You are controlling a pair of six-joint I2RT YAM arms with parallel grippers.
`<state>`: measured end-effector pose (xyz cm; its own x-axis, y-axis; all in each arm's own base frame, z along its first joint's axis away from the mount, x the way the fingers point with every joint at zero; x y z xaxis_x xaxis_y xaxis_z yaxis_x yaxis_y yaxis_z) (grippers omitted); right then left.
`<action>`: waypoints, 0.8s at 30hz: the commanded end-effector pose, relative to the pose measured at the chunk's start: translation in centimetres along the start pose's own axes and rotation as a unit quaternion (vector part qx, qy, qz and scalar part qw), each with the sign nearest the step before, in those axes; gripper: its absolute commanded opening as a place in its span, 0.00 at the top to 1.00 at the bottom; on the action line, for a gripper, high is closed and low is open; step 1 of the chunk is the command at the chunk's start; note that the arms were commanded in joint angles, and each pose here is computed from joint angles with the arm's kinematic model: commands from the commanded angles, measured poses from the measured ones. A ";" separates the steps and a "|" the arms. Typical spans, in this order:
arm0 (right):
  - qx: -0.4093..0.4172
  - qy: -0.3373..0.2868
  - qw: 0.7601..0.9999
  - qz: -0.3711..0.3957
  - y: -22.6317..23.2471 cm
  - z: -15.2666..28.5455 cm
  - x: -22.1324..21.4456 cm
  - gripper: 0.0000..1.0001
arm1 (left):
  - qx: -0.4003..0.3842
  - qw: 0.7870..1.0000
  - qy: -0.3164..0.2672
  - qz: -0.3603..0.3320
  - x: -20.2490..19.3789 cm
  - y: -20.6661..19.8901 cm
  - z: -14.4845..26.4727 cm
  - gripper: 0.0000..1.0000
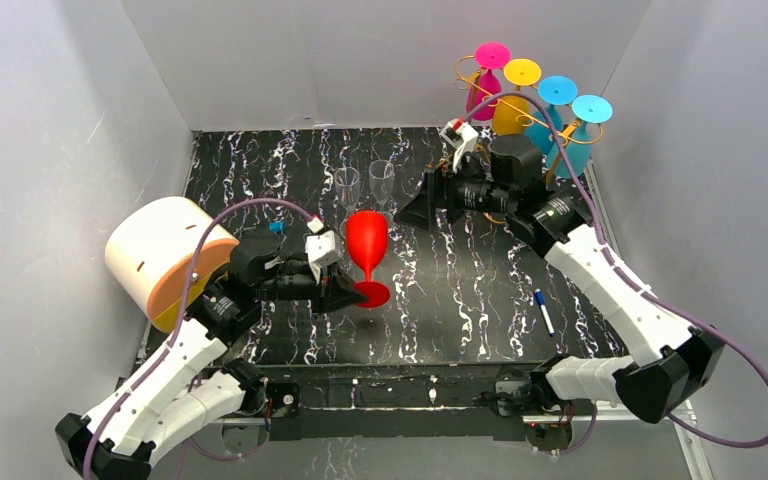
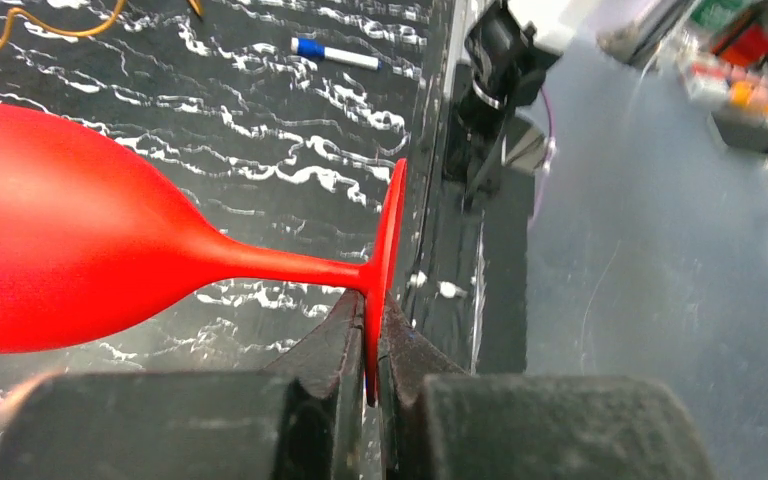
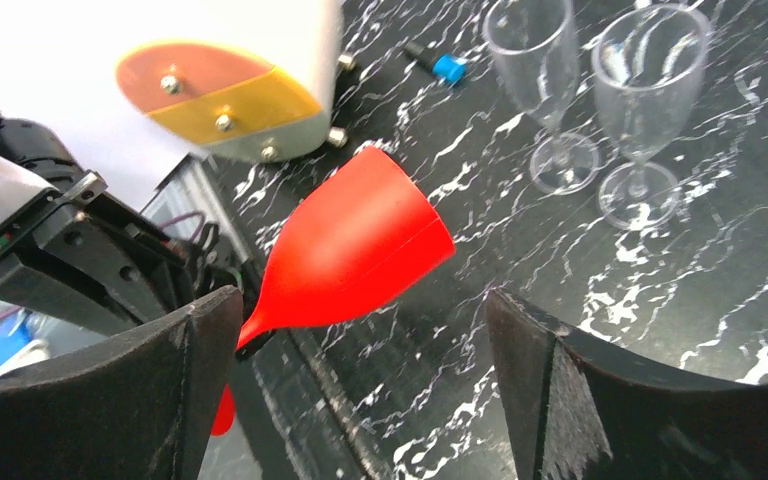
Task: Take the wine glass off the wine glass rack
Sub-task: Place the wine glass at the center of the board.
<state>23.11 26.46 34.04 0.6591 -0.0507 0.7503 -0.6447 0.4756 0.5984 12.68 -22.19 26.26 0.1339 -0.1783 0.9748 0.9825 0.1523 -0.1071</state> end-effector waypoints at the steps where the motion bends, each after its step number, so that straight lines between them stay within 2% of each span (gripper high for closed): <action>1: 0.073 0.050 0.996 0.002 2.4 0.8 0.4 0.01 | -0.042 0.993 0.061 -0.087 -1.9 -1.2 1.5 1.00; 5: 0.116 0.073 0.990 -0.032 2.5 0.6 0.5 0.01 | -0.064 0.989 0.060 -0.117 -2.4 -1.5 1.5 1.00; 15: 0.097 0.106 0.975 -0.170 0.3 -2.0 -1.3 0.01 | -0.102 0.979 0.033 -0.176 -1.5 -2.3 1.6 1.00; 24: 0.154 0.139 0.959 -0.194 1.0 -2.6 -1.8 0.11 | -0.138 0.972 0.015 -0.189 -1.1 -3.3 1.7 1.00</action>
<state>22.95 28.75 30.95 0.9284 0.0363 0.3698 -0.3629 0.3022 0.8814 10.01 -20.73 23.96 -0.1793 -0.2712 0.9457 0.9802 -0.1312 0.1483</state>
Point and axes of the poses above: each gripper's point midway between its finger pads, its own z axis back along the fingers, its own y axis along the line the jaws close on, x = y × z, the point moved 3 cm from there along z, back along the fingers, and after that the axes turned 9 degrees about -z, right-handed, at the moved point
